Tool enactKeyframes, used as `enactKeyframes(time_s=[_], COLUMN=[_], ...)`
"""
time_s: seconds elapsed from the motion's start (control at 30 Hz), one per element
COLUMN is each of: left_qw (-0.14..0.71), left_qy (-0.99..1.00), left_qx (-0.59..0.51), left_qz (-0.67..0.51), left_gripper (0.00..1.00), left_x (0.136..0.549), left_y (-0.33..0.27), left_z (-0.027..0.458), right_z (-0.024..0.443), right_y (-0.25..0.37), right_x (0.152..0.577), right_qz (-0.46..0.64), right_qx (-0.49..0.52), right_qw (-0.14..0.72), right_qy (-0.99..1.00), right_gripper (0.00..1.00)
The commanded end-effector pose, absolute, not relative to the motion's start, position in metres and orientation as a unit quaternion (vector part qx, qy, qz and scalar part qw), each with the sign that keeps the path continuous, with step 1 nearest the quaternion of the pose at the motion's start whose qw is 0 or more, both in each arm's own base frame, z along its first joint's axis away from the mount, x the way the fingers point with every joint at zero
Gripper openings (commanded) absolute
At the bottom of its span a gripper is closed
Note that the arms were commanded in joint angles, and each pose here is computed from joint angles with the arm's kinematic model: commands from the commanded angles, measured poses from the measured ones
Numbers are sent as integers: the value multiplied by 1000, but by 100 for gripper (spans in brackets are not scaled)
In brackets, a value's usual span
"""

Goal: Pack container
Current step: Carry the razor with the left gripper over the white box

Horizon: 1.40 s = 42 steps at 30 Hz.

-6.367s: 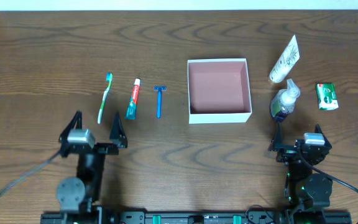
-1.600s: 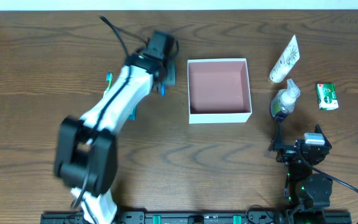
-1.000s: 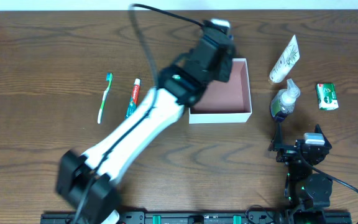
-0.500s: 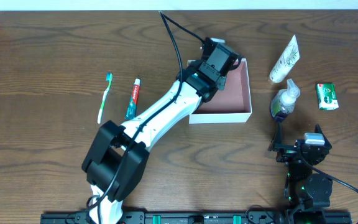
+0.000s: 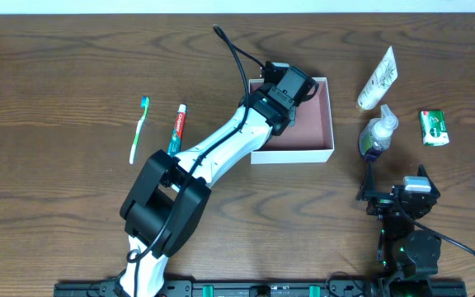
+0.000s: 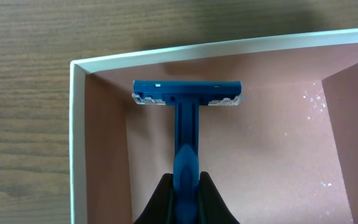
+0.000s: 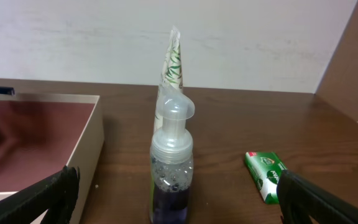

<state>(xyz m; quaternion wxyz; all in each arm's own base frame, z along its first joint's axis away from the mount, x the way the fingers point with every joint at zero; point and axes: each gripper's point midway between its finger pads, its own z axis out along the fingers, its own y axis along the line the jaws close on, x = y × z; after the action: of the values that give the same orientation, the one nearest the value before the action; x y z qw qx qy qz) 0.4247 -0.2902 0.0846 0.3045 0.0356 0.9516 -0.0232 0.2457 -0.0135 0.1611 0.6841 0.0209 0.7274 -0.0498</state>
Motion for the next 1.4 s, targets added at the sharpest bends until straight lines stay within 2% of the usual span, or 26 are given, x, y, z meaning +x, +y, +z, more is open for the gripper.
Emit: enactKeyframes(time_s=[0.0, 0.27, 0.57, 0.7, 0.8, 0.83, 1.17, 1.37], left_qw=[292, 268, 265, 266, 266, 266, 272, 291], left_qy=[956, 963, 964, 964, 964, 964, 962, 956], left_qx=[14, 8, 9, 9, 9, 9, 18, 38], left_qz=[-4, 15, 18, 17, 16, 16, 12, 4], left_gripper=[6, 6, 7, 16, 17, 21, 21, 21], left_x=[427, 426, 426, 426, 426, 427, 429, 438], left_y=[-281, -275, -274, -274, -275, -275, -278, -286], left_z=[64, 31, 27, 27, 27, 27, 31, 50], right_z=[160, 160, 160, 160, 160, 160, 160, 160], right_y=[-10, -10, -10, -10, -10, -10, -10, -10], right_x=[246, 246, 246, 246, 246, 246, 246, 246], right_qz=[-48, -48, -48, -48, -48, -48, -48, -48], right_qx=[11, 11, 11, 11, 11, 11, 11, 11], right_qw=[684, 684, 684, 684, 684, 684, 684, 684], right_qy=[728, 728, 728, 728, 728, 728, 728, 728], right_gripper=[99, 99, 99, 99, 99, 99, 99, 99])
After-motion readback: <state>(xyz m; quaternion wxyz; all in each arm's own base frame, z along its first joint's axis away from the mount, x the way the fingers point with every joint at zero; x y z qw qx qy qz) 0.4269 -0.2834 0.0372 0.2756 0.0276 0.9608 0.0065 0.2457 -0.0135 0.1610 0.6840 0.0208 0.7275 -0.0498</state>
